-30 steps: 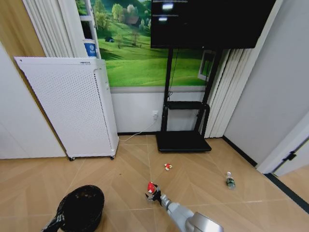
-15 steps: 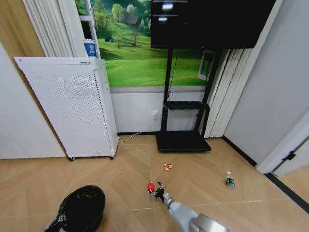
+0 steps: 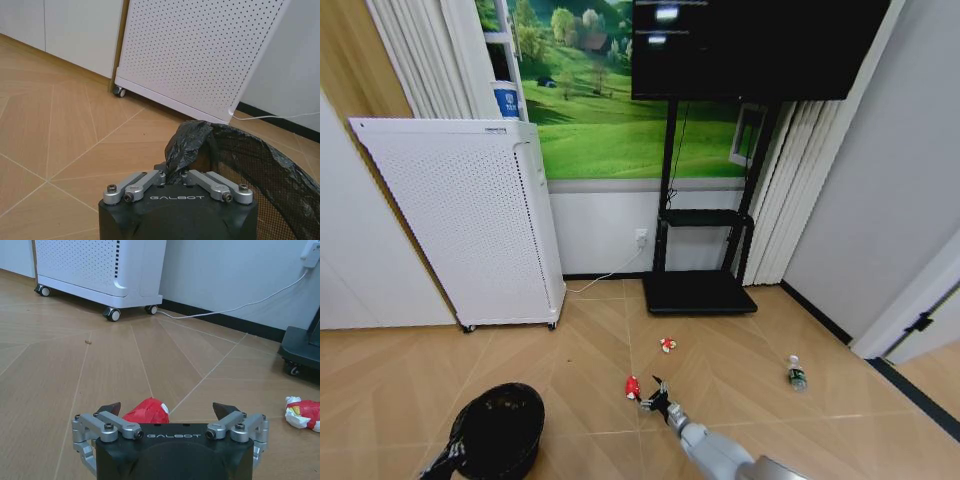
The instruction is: Pick up the trash bin and place the garbage on the floor into it.
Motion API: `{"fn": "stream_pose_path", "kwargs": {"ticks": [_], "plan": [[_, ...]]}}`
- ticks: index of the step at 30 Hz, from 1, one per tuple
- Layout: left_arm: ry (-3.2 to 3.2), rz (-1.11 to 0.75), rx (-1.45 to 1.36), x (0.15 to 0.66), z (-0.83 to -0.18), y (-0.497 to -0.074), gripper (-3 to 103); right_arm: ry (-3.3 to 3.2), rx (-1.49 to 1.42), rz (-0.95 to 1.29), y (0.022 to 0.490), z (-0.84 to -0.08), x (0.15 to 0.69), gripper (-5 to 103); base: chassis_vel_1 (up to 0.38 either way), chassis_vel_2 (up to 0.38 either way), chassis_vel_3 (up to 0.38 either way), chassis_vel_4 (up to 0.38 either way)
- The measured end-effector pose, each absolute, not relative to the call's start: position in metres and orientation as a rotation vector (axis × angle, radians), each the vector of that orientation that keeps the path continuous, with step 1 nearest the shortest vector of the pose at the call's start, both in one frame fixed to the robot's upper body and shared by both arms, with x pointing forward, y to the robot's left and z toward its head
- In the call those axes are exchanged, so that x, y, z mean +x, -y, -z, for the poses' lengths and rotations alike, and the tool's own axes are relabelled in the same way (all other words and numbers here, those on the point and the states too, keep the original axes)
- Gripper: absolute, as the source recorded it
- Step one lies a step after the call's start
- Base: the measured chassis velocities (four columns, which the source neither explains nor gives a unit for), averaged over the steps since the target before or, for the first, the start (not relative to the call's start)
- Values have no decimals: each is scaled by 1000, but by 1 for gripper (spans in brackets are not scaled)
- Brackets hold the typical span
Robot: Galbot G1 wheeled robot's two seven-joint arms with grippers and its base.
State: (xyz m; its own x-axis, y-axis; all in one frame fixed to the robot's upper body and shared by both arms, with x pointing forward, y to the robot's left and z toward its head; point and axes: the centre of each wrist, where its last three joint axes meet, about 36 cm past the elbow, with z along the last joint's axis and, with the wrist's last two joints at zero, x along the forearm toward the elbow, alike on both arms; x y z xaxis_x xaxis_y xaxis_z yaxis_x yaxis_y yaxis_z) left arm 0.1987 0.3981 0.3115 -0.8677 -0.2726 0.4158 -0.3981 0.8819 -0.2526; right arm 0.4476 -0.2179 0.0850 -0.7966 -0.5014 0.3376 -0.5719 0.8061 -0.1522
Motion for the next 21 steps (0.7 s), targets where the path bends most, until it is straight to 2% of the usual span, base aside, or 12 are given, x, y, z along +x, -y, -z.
{"fn": "stream_pose_path", "kwargs": {"ticks": [5, 15, 21], "plan": [[2678, -473, 492, 199, -311, -397, 7, 2715, 833, -359, 220, -87, 451, 100, -11, 33, 13, -51], [2675, -479, 484, 196, -309, -396, 7, 2721, 882, -372, 229, -87, 453, 100, -97, 143, 93, -131], [2676, -481, 476, 197, -308, -395, 7, 2738, 898, -366, 233, -87, 449, 100, 5, -23, 3, 16]]}}
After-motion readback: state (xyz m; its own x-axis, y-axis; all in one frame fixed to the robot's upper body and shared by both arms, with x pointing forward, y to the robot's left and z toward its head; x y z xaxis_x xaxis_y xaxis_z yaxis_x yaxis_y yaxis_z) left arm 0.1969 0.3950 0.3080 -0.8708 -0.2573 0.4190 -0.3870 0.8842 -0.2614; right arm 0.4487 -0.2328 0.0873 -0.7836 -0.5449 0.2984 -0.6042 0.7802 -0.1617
